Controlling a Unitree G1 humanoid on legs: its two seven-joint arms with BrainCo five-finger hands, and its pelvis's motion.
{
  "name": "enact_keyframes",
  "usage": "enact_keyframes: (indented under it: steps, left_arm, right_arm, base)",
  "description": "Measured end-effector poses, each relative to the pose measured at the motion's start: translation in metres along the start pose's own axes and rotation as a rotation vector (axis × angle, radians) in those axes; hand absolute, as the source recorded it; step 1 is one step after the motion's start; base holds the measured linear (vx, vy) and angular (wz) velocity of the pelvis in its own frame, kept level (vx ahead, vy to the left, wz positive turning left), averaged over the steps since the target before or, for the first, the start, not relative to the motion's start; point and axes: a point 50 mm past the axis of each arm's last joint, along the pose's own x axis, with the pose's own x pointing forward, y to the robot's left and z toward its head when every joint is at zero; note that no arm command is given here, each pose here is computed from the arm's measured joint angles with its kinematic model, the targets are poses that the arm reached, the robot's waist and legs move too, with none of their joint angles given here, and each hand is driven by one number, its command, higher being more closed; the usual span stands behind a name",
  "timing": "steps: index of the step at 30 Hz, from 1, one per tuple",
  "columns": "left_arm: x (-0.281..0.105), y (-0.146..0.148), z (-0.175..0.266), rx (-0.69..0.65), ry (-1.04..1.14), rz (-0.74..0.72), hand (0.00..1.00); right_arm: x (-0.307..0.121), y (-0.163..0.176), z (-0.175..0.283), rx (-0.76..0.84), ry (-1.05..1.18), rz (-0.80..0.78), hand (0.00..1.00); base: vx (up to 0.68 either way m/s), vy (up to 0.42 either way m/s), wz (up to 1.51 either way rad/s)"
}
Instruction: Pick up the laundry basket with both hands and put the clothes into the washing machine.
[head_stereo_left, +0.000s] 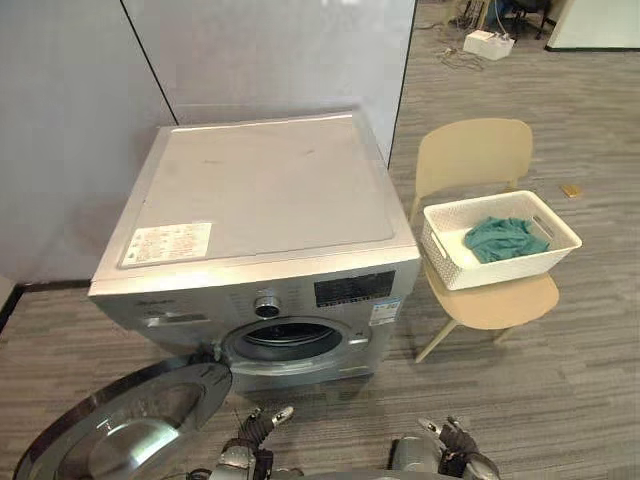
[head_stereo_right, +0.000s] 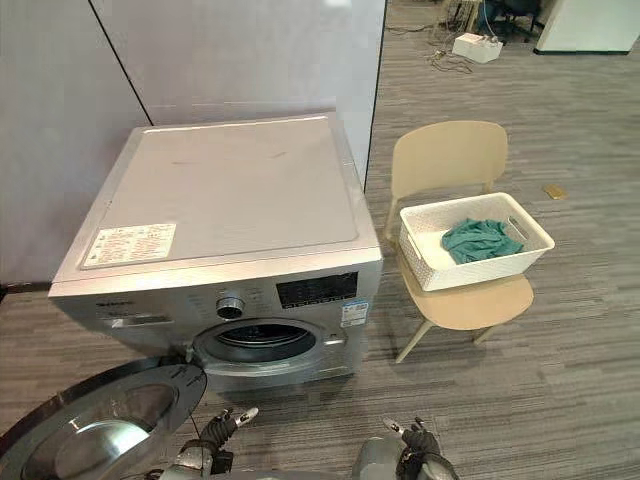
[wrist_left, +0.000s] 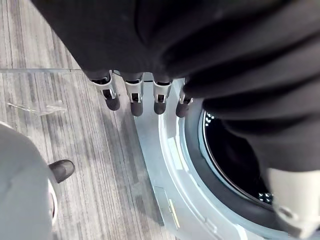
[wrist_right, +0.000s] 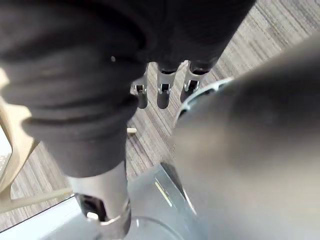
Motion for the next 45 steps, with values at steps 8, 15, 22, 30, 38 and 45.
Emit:
enact_keyframes:
  steps: [8,15,22,30,38,45]
  left_arm:
    - [-0.005,-0.003,-0.016,-0.037,0.041,-0.003,0.0]
    - [-0.005,0.004,-0.009,-0.092,-0.003,0.036,0.0]
    - [-0.006,0.013,-0.006,-0.154,-0.035,0.077,0.0]
    - [-0.012,0.028,-0.03,-0.206,0.046,0.132,0.0]
    - [-0.005,0.031,-0.011,-0.16,0.015,0.144,0.0]
    - [-0.01,0.012,-0.029,-0.249,0.092,0.142,0.0]
  right_arm:
    - [-0.004,-0.037,-0.012,-0.005,0.075,-0.103,0.0]
    - [-0.006,-0.039,-0.014,-0.114,0.072,-0.087,0.0]
    - [0.006,-0.002,0.023,-0.33,-0.033,0.041,0.0]
    - [0.002,0.035,0.016,-0.408,-0.061,0.189,0.0]
    - [0.001,0.009,0.011,-0.273,-0.039,0.09,0.0]
    - [0.0,-0.003,0.003,-0.225,0.011,0.061,0.0]
  base:
    - [0.03,-0.436,-0.32]
    - [-0.02,-0.215,-0.41]
    - [0.14,0.043,-0.31]
    - [0.26,0.016,-0.08]
    - [0.31,-0.294,1.07]
    - [0.17,-0.559,0.46]
